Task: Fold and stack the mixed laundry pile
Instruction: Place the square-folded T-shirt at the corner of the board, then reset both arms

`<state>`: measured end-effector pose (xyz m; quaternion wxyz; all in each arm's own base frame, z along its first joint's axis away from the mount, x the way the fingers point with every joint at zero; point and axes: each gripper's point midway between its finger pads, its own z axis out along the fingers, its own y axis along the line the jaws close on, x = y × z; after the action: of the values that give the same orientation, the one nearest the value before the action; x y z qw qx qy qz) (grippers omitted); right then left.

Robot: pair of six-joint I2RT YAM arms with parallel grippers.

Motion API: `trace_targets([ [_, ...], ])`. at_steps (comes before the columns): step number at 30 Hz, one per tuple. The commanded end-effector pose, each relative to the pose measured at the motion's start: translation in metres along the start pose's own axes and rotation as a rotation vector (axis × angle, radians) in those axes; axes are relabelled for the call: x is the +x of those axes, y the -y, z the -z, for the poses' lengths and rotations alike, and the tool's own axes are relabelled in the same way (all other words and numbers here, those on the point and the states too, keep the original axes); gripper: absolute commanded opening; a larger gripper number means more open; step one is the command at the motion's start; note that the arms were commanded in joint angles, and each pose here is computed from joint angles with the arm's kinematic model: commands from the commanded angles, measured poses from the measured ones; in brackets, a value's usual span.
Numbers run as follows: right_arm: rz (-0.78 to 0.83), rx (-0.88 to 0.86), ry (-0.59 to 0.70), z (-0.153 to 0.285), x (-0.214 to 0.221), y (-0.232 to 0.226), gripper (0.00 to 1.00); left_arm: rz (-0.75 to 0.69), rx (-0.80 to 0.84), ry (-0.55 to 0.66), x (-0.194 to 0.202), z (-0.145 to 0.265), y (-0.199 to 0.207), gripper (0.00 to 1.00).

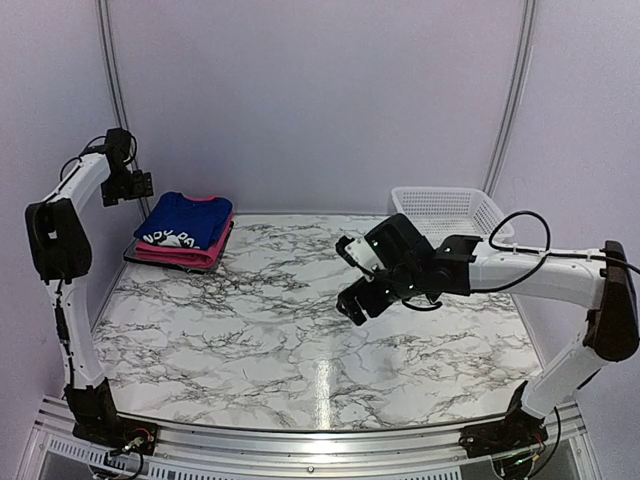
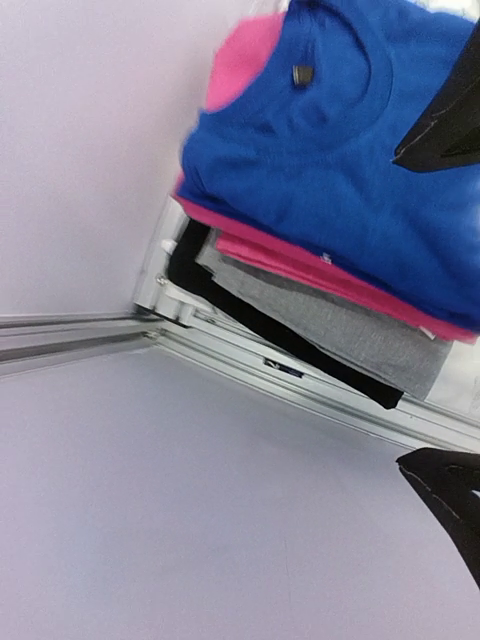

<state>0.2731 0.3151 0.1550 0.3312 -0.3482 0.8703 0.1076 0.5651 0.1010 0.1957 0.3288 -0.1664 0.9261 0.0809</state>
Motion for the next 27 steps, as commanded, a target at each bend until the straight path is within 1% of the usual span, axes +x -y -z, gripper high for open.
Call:
trace_targets([
  [1,-0.108,0.012,0.111,0.032,-0.029,0.03,0.99,0.094,0.108,0.14,-0.031,0.066,0.006,0.99],
  [4,-0.172,0.036,0.157,0.048,-0.035,0.056,0.98,0.127,0.202,0.174,-0.034,0.099,0.016,0.99],
  [6,-0.215,0.056,0.19,0.061,-0.039,0.074,0.98,0.113,0.275,0.179,-0.03,0.118,0.03,0.99],
  [10,-0.32,0.063,0.244,0.085,-0.043,0.108,0.98,0.008,0.36,0.174,-0.008,0.149,0.064,0.99],
  [13,-0.386,0.041,0.257,0.096,-0.039,0.121,0.98,-0.069,0.4,0.172,0.014,0.172,0.096,0.99],
  [15,-0.438,0.047,0.236,0.097,-0.029,0.129,0.99,-0.115,0.407,0.156,0.033,0.179,0.112,0.99],
  [20,-0.532,0.017,0.144,0.081,0.008,0.125,0.98,-0.199,0.469,0.08,0.092,0.194,0.152,0.99],
  [22,-0.57,0.022,0.113,0.074,0.024,0.123,0.98,-0.228,0.491,0.032,0.122,0.196,0.165,0.99],
  [27,-0.636,-0.001,0.093,0.064,0.054,0.114,0.98,-0.254,0.51,-0.031,0.183,0.197,0.181,0.99],
])
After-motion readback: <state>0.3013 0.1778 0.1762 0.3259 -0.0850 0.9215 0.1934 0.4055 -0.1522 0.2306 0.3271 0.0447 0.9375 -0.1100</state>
